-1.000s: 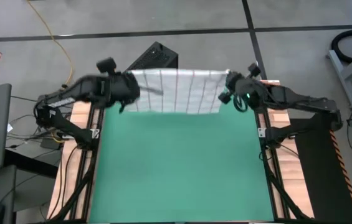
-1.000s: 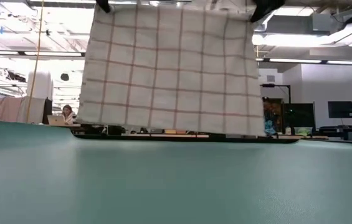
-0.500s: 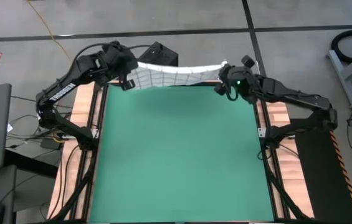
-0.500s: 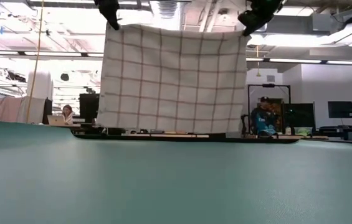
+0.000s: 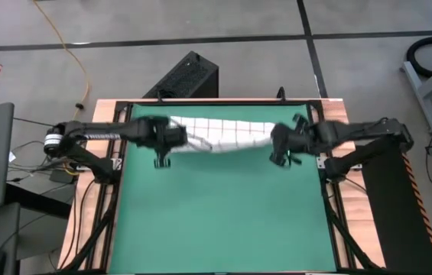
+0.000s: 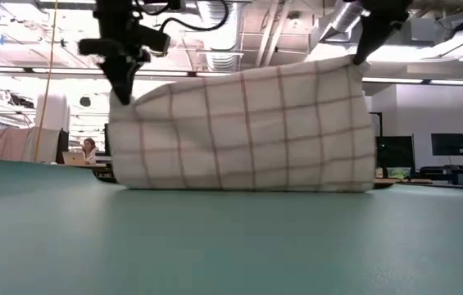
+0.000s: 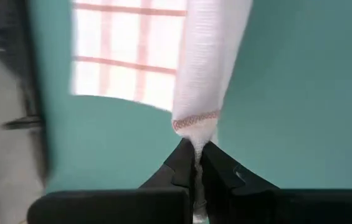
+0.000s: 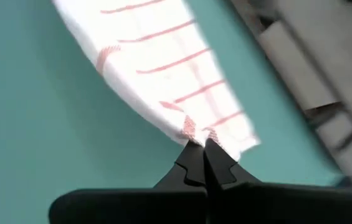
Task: Roll towel into tight, uniform cylinder
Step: Roll the white towel
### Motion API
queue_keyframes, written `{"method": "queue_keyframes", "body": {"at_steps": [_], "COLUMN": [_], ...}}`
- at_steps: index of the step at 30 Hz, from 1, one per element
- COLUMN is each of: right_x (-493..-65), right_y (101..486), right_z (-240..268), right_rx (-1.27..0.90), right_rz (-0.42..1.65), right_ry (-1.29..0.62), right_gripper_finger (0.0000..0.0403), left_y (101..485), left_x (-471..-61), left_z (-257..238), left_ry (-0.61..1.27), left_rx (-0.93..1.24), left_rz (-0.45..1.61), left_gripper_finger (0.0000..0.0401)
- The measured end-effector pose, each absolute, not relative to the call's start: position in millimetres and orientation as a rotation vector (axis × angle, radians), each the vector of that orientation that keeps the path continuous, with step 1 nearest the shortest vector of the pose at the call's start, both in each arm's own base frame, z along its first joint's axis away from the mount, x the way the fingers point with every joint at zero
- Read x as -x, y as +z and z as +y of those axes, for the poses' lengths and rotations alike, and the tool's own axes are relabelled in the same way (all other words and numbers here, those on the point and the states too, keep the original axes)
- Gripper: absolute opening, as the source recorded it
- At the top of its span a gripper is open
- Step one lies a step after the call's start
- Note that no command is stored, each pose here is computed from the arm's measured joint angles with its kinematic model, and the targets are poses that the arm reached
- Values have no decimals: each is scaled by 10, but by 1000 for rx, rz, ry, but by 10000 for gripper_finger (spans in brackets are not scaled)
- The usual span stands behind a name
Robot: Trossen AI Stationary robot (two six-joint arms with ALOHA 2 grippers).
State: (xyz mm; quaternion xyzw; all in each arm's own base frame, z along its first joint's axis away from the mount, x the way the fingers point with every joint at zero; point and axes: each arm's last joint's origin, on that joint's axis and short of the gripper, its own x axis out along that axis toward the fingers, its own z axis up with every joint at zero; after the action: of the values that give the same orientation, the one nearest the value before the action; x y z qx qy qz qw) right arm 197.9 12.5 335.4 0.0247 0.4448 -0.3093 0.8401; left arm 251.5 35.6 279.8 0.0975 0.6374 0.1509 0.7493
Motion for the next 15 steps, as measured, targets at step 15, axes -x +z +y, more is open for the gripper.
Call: {"method": "queue_keyframes", "body": {"at_steps": [15], "right_x": [-2370], "right_y": [2482], "right_z": [1122], "right_rx": [17], "right_rz": [1109], "right_ry": [-455], "right_gripper_finger": [0], "left_y": [2613], "left_x": [-2617], "left_z": [-792], "left_ry": [-10], "left_rx": [32], "left_rz": [1163], "left_gripper_finger": [25]}}
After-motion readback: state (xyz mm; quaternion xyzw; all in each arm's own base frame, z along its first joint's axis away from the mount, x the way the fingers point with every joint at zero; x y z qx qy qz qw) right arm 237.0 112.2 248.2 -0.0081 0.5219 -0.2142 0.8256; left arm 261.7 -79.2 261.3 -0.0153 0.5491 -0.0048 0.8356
